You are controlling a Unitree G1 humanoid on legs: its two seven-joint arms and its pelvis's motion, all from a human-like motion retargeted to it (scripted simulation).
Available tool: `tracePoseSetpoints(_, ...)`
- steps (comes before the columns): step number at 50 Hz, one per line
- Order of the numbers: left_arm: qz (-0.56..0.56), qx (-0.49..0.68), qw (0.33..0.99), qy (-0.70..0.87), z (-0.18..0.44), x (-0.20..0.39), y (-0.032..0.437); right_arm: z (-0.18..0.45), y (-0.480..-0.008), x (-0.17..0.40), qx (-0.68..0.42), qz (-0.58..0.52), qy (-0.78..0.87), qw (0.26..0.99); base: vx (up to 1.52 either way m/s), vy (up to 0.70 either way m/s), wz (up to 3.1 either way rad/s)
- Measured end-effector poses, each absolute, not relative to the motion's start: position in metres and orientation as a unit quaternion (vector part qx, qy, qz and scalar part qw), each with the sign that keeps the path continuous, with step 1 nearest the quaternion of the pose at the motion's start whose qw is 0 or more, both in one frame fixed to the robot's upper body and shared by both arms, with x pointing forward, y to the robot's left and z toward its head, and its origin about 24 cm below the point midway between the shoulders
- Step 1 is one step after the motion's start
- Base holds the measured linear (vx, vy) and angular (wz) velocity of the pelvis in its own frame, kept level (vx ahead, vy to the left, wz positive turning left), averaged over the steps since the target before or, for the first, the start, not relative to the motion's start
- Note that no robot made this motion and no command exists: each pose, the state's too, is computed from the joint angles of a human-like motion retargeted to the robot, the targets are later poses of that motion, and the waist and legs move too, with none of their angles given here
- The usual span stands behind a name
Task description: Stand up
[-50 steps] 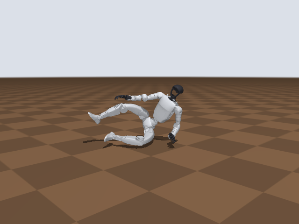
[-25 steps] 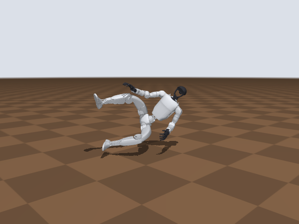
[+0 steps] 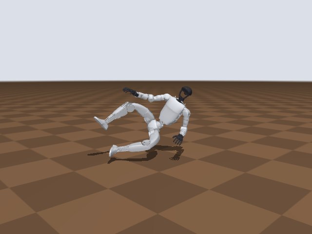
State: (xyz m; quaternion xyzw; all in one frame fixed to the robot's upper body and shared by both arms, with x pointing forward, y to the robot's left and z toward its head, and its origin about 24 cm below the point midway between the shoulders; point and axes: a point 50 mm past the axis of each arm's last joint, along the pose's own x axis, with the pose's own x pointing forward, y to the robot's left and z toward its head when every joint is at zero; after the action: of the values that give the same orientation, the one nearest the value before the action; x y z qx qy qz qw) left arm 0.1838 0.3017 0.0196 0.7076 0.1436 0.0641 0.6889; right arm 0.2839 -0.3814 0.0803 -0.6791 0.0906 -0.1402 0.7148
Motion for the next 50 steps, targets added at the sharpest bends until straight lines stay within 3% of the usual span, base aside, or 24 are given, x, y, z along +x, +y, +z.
tracePoseSetpoints(8,0.108,0.756,0.633,0.128,0.056,0.173,0.32,0.053,-0.369,0.286,-0.651,-0.138,0.122,0.737,0.0,-0.18,-0.12)
tracePoseSetpoints(11,0.168,0.828,0.531,0.06,0.081,0.163,0.321,0.055,-0.372,0.29,-0.621,-0.151,0.133,0.758,0.0,0.02,-0.62)
tracePoseSetpoints(13,0.184,0.845,0.501,0.04,0.083,0.156,0.321,0.056,-0.373,0.291,-0.604,-0.153,0.14,0.769,0.03,0.02,-0.7)
tracePoseSetpoints(19,0.201,0.807,0.547,0.093,0.051,0.12,0.337,0.059,-0.369,0.299,-0.546,-0.129,0.153,0.814,0.01,0.15,-0.76)
tracePoseSetpoints(29,0.312,0.76,0.555,0.131,0.008,0.05,0.357,0.077,-0.342,0.322,-0.452,-0.082,0.089,0.884,0.02,0.07,-0.89)
tracePoseSetpoints(39,0.4,0.706,0.549,0.198,-0.022,-0.027,0.358,0.089,-0.307,0.338,-0.414,-0.039,0.01,0.909,0.13,0.03,-1.11)
tracePoseSetpoints(50,0.396,0.705,0.51,0.295,-0.027,-0.108,0.353,0.067,-0.279,0.33,-0.278,0.008,-0.012,0.96,0.11,-0.05,-0.69)
